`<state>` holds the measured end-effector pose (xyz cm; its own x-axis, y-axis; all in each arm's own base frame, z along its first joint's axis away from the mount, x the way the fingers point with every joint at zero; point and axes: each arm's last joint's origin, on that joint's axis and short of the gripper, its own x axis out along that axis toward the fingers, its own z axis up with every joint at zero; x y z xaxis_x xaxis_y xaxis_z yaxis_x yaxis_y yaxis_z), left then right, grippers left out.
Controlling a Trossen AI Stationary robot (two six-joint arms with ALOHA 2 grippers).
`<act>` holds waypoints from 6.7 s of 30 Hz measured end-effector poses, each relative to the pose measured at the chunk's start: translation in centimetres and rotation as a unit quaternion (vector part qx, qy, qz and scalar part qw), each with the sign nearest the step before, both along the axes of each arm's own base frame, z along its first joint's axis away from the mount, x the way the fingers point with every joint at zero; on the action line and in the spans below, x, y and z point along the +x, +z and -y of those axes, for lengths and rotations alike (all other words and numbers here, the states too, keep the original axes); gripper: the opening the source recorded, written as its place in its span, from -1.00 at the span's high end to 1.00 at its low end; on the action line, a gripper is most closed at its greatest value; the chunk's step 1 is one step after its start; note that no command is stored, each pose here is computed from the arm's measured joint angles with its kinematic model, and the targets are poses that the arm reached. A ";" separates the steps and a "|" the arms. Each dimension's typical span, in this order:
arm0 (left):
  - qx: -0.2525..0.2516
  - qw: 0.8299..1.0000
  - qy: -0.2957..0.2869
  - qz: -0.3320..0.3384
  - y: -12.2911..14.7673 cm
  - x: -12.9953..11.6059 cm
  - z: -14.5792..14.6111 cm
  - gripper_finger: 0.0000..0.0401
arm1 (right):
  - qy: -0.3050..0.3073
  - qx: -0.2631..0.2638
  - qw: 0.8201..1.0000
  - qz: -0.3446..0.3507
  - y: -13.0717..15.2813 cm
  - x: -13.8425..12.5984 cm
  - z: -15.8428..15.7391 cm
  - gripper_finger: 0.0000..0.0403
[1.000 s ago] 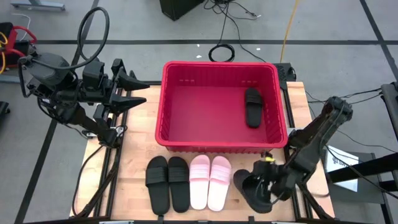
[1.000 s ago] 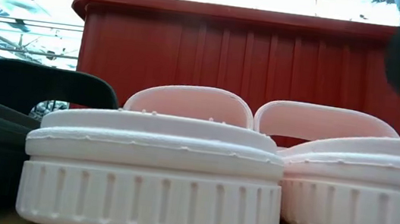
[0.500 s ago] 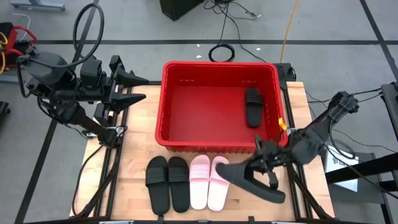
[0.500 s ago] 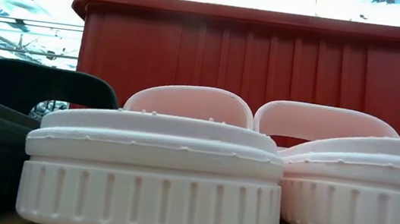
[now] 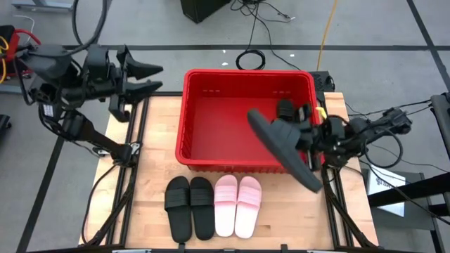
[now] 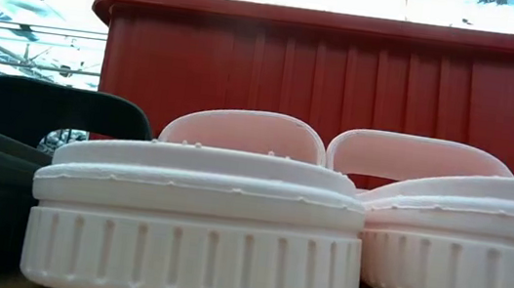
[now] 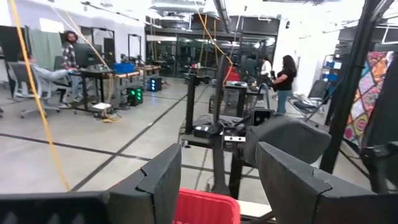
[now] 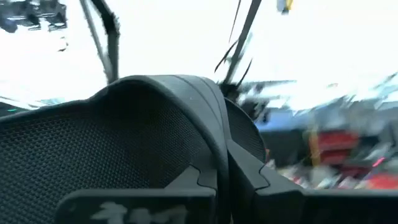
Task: Pick and place slides into bin
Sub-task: Put the black slipper into the red bin
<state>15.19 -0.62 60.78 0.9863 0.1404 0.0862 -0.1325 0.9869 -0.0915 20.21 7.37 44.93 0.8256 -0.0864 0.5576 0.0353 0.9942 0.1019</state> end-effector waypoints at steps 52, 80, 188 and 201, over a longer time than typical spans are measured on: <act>-0.029 0.991 0.132 -0.011 -0.4 -1.2 -6.3 -0.02 | -0.305 -0.030 0.707 -0.637 -6.0 -3.6 12.3 0.98; -0.045 0.990 0.131 -0.015 -0.5 -1.2 -6.3 -0.02 | -0.225 0.008 0.642 -0.733 -20.5 -5.8 12.8 0.99; -0.052 0.987 0.132 -0.078 -1.7 -1.2 -6.3 -0.02 | -0.042 0.092 0.611 -0.785 -24.1 -1.2 17.3 0.30; -0.046 0.987 0.132 -0.081 -1.8 -1.2 -6.3 -0.02 | -0.112 0.099 0.517 -0.843 -23.5 -4.0 16.5 0.30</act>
<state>13.98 5.67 59.03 0.9138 0.3948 -0.0950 -0.4048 0.9043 -0.1355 16.22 -9.10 21.46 0.0801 -0.2025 -0.9760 0.3526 0.9216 -0.1623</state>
